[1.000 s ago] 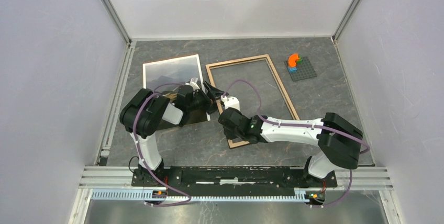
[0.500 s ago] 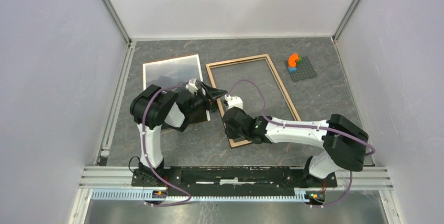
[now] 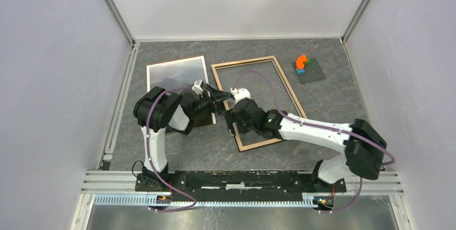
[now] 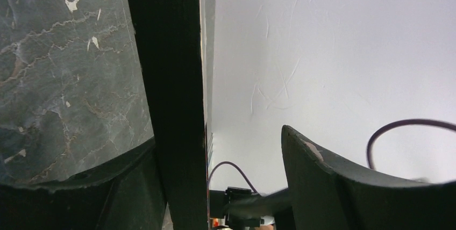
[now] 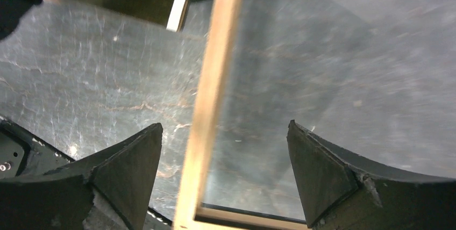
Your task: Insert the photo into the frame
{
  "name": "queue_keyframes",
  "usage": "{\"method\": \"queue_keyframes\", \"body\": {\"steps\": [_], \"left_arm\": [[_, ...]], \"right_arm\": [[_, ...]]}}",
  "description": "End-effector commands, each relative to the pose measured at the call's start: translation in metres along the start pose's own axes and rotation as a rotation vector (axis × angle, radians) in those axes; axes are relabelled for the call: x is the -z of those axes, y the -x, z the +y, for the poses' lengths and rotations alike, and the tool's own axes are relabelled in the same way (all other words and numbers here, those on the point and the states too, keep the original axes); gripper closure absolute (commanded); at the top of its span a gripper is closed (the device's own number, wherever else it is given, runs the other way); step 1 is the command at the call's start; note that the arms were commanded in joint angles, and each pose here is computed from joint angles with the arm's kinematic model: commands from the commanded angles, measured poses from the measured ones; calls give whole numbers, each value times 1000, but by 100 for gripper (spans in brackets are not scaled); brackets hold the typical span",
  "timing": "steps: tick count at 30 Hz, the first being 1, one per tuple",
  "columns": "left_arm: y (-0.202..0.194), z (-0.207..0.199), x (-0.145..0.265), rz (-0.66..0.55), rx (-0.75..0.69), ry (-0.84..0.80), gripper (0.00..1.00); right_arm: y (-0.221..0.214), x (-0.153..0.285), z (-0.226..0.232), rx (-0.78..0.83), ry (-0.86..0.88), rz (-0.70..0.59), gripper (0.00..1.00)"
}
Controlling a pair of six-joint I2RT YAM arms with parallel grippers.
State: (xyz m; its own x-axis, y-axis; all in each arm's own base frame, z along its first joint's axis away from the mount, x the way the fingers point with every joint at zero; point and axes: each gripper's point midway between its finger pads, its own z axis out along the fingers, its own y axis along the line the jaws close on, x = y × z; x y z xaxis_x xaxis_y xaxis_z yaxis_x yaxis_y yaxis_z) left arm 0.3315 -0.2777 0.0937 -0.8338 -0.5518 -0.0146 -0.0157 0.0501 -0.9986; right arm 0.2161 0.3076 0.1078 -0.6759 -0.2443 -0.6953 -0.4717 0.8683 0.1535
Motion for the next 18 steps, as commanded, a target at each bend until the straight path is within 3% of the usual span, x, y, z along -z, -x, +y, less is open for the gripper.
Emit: {"method": "queue_keyframes", "body": {"steps": [1, 5, 9, 18], "left_arm": [[5, -33, 5, 26, -37, -116, 24], [8, -38, 6, 36, -51, -128, 24], [10, -42, 5, 48, -65, -141, 25], [15, -39, 8, 65, -85, -139, 25]], "right_arm": [[61, 48, -50, 60, -52, -133, 7], [73, 49, -129, 33, -159, -142, 2], [81, 36, -189, -57, -151, -143, 2], [69, -10, -254, -274, 11, -134, 35]]}}
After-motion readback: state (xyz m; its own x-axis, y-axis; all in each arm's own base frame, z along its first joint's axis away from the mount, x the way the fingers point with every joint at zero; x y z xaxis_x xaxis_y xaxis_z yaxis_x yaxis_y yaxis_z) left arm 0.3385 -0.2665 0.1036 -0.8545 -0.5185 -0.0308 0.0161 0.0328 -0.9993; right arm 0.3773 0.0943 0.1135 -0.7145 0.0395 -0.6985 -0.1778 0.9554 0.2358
